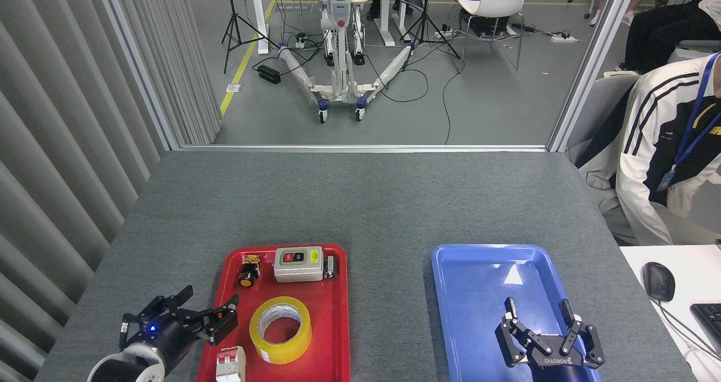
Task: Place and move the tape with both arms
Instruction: 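Move the left gripper to the yellow tape roll and grasp its rim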
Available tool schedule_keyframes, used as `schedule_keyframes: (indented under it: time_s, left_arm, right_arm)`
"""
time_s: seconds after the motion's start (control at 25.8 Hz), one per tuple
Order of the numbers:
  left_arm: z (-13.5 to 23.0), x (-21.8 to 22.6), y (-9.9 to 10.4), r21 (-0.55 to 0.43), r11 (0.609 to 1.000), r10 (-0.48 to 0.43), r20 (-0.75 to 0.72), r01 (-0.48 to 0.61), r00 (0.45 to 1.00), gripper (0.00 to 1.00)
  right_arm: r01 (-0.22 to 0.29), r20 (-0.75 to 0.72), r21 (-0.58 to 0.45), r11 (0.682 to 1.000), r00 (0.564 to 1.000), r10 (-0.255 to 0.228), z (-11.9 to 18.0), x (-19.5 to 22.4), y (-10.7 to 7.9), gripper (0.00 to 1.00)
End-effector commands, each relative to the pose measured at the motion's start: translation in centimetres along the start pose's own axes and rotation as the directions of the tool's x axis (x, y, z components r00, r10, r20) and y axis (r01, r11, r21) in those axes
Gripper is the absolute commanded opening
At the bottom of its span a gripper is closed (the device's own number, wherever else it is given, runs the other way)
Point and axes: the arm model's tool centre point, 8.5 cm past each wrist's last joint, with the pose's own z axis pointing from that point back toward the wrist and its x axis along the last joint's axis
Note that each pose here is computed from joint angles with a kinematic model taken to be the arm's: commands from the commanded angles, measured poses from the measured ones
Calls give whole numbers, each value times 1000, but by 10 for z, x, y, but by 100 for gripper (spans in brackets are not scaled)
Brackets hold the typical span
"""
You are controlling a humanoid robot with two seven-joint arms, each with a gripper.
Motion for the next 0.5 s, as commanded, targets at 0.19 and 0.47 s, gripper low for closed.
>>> schedule_keyframes:
  time_s: [0.19,0.47]
  left_arm:
    - [-25,23,11,-225,974,73,166,-35,983,100]
    - [-46,36,13,-315,949,47,226,27,973,100]
  right_arm:
    - [-8,9,5,1000,1000,8,1,2,2,100]
    - [-14,10,6,1000,1000,14,1,2,2,100]
